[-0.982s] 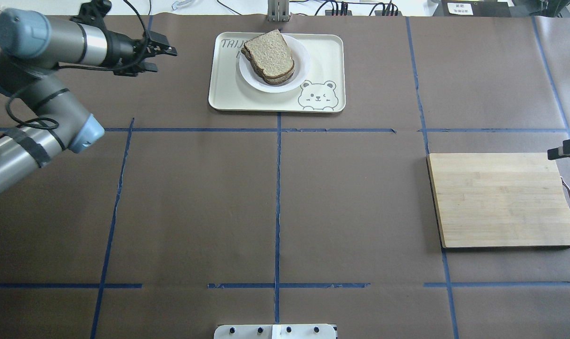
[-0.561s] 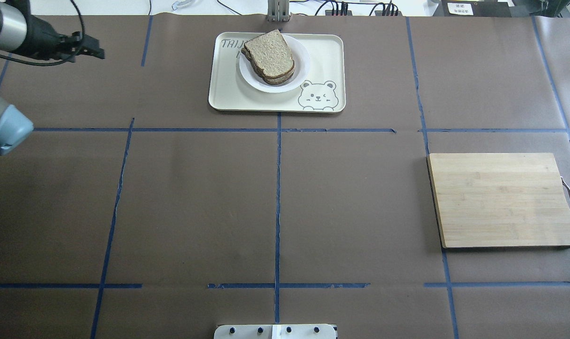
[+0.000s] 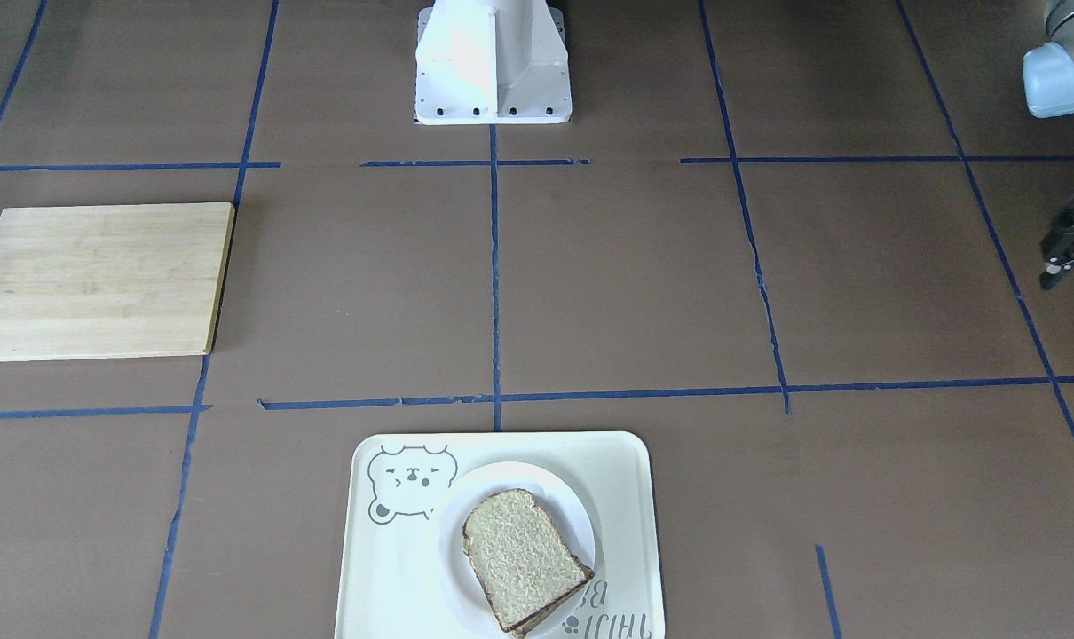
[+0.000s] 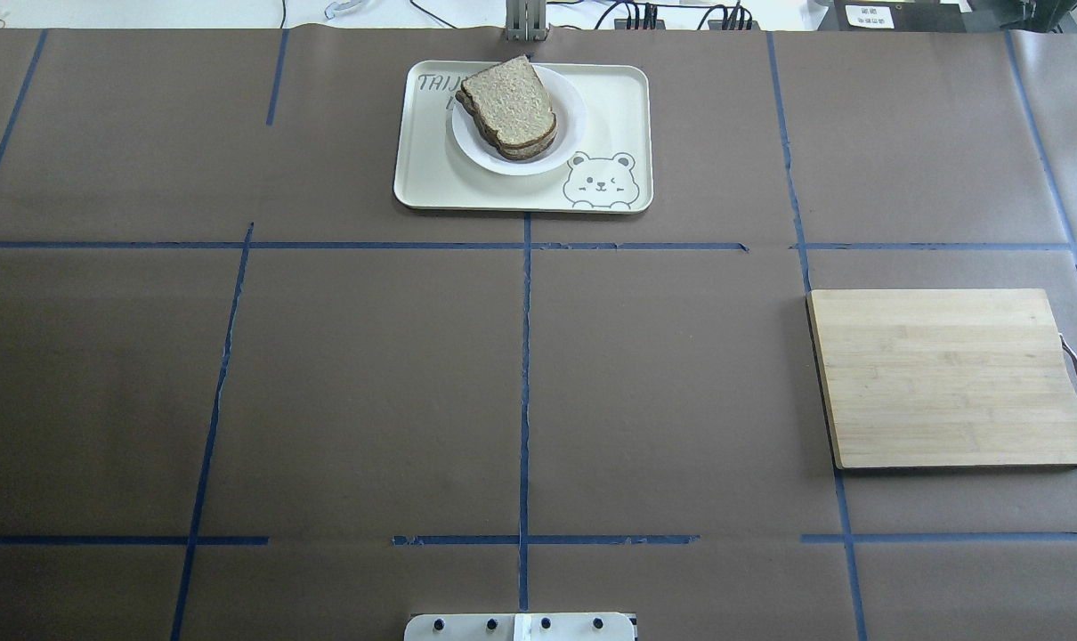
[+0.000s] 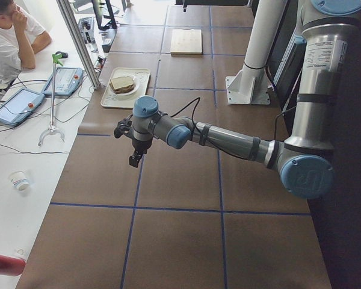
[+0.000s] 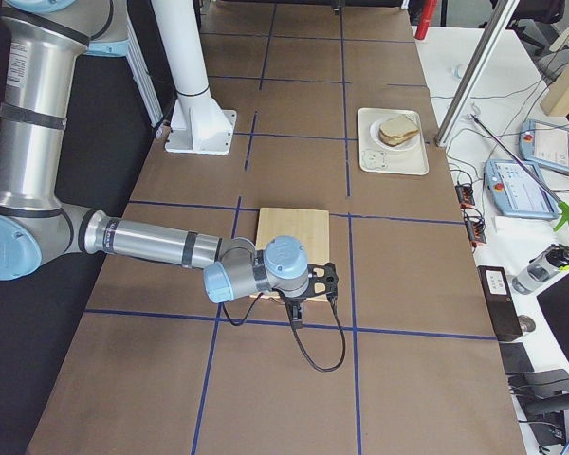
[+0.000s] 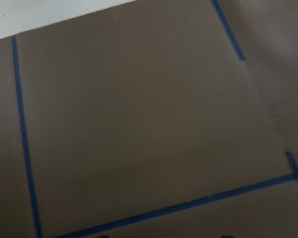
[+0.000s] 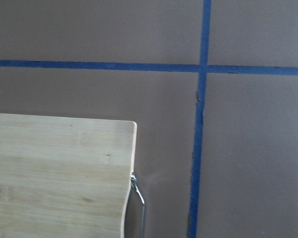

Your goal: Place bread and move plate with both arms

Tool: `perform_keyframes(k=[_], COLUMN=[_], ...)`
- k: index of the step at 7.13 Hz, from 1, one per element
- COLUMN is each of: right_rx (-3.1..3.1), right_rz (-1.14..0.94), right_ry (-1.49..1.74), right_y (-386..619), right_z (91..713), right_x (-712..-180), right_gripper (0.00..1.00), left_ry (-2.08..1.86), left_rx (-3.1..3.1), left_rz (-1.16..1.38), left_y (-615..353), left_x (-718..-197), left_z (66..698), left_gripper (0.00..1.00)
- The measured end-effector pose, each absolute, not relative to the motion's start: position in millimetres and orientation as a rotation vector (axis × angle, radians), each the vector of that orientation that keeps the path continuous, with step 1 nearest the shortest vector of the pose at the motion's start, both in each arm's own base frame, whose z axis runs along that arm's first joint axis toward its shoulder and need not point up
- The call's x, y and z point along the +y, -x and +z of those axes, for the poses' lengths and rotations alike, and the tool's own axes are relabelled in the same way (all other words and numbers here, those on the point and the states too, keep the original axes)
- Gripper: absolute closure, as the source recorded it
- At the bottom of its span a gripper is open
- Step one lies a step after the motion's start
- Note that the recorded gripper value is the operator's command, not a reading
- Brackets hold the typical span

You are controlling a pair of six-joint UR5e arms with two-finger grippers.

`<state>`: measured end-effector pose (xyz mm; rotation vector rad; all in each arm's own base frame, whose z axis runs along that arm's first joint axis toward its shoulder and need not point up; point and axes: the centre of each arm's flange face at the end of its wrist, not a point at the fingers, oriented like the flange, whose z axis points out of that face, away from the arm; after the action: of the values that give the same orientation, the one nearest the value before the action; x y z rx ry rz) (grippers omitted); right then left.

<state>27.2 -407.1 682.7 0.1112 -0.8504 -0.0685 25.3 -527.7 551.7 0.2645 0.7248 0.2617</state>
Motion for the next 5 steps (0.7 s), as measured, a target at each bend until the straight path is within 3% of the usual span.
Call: perform_keyframes(k=[2,5], right_rx=[-0.839,-0.825], right_rz=[-0.125,-0.123], right_ry=[-0.053,-0.013], right_y=[-51.1,-64.0], right_z=[664.4,625.0], right_x=[-400.3,-393.9], right_gripper=[0.00,0.00], left_ry=[-0.098,-0.002], left_rx=[0.767,0.864], left_rz=[0.218,0.148], left_y=[33.2,50.1], left_x=[-509.6,-479.9], left_z=[587.4,571.5], left_gripper=[0.08,0.00])
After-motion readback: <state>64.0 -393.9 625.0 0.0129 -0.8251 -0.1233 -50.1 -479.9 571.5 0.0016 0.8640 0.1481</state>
